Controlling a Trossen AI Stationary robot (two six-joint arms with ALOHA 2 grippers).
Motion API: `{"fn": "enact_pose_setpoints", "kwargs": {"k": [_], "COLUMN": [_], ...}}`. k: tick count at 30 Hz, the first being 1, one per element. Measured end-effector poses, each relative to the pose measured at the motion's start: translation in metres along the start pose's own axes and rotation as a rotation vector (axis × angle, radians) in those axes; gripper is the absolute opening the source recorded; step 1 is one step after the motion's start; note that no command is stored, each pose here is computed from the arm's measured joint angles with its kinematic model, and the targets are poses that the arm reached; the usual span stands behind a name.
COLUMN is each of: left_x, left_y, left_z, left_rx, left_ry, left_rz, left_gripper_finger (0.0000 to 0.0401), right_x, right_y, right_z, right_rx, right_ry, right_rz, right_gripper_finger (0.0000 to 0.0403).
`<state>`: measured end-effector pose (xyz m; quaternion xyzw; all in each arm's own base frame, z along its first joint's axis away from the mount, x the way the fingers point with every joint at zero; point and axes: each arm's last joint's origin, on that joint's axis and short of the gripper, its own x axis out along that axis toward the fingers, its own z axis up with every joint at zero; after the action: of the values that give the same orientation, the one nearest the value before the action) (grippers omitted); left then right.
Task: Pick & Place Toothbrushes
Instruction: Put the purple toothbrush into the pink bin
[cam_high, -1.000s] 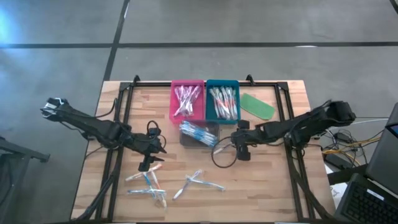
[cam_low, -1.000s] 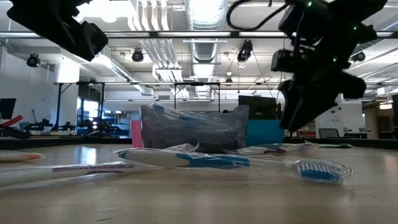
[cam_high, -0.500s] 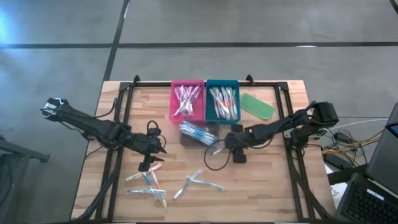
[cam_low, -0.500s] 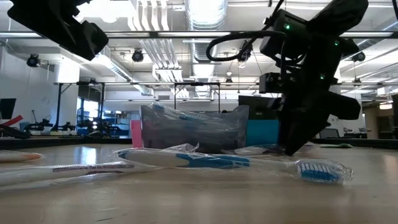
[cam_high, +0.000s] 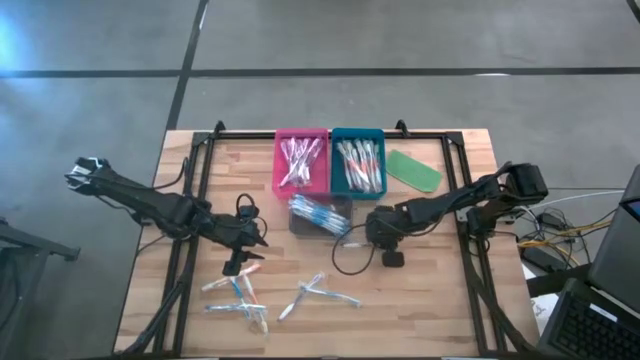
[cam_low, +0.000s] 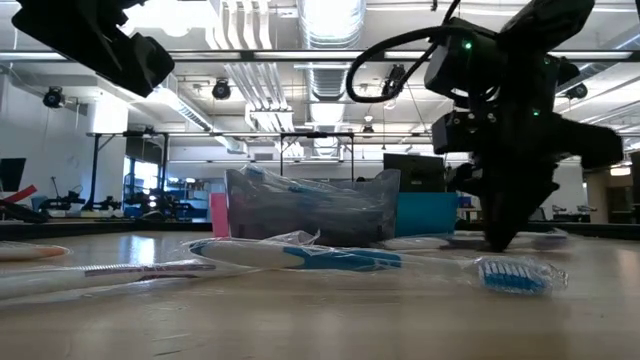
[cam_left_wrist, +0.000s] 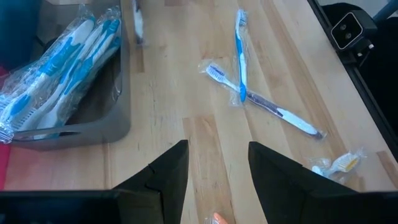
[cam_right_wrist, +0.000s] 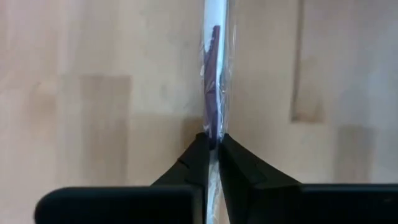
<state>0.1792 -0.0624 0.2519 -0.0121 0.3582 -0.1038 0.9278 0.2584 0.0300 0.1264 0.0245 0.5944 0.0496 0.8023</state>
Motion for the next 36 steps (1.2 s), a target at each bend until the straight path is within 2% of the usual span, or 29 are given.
{"fn": "enact_pose_setpoints", "kwargs": {"k": [4, 12, 16, 19, 24, 30, 36], "left_x": [0.0, 0.0, 0.0, 0.0, -0.001, -0.002, 0.004], "left_y": [0.0, 0.0, -0.001, -0.002, -0.002, -0.003, -0.001], "left_z": [0.0, 0.002, 0.005, 0.009, 0.016, 0.022, 0.03], "left_rx": [-0.005, -0.051, -0.068, -0.081, -0.178, -0.193, -0.234], "left_ry": [0.0, -0.017, -0.049, -0.091, -0.16, -0.223, -0.285], "left_rz": [0.0, -0.004, -0.011, -0.02, -0.042, -0.06, -0.064], "left_gripper_finger": [0.0171, 0.0171, 0.0171, 0.0171, 0.017, 0.017, 0.0169], "right_x": [-0.005, -0.021, -0.031, -0.037, -0.051, -0.076, -0.094], "right_y": [0.005, 0.031, 0.05, 0.064, 0.084, 0.106, 0.122], "right_z": [-0.004, -0.011, -0.013, -0.014, -0.001, 0.024, 0.054], "right_rx": [-0.011, -0.159, -0.331, -0.503, -0.651, -0.868, -1.047], "right_ry": [0.026, 0.003, -0.047, -0.094, -0.186, -0.272, -0.21], "right_rz": [0.042, 0.082, 0.089, 0.04, -0.187, -0.53, -0.896], "right_gripper_finger": [0.0017, 0.0013, 0.0013, 0.0013, 0.0013, 0.0013, 0.0013]}}
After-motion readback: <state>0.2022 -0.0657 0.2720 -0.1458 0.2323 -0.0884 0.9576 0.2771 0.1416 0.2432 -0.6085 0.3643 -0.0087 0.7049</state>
